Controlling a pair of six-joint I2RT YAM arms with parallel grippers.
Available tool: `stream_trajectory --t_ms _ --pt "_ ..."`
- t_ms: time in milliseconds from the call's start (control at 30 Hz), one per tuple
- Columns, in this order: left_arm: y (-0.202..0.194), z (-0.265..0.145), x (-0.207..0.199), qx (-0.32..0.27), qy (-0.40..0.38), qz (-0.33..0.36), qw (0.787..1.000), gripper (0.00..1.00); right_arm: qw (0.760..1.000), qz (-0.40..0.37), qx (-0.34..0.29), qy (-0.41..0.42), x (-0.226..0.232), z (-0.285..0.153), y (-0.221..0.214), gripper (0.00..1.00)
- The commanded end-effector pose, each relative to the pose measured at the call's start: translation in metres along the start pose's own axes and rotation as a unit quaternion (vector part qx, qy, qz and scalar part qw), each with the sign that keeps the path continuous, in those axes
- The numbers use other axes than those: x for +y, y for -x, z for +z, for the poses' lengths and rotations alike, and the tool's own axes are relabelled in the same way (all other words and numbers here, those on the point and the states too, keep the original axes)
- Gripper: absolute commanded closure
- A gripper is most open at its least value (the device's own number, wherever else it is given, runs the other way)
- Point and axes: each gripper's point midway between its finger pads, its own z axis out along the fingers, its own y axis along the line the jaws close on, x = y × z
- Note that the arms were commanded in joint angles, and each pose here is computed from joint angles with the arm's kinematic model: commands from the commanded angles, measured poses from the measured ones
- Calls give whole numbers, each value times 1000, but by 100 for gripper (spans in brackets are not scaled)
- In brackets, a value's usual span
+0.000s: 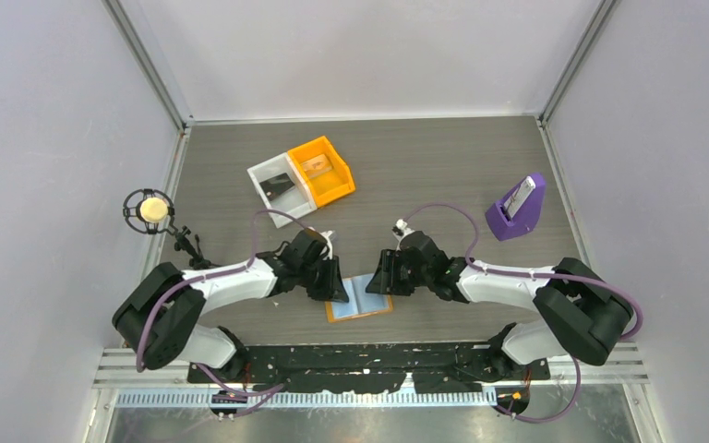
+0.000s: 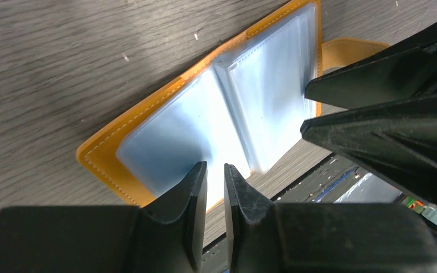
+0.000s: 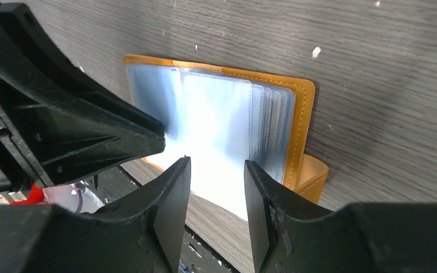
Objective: Take the credit cards out of the card holder
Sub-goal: Remove the credit card from the card holder.
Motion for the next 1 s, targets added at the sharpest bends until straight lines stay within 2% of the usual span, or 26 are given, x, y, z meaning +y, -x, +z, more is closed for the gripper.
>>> stream_trajectory --t_ms 0,567,967 --pt "0 -11 6 -19 19 2 1000 80 999 -11 -34 -16 -2 -3 13 54" --pt "-11 1 19 -5 26 -6 1000 80 1000 -6 -14 -14 0 -1 6 52" --pt "-14 1 22 -7 24 -10 1000 80 998 14 1 61 32 7 4 50"
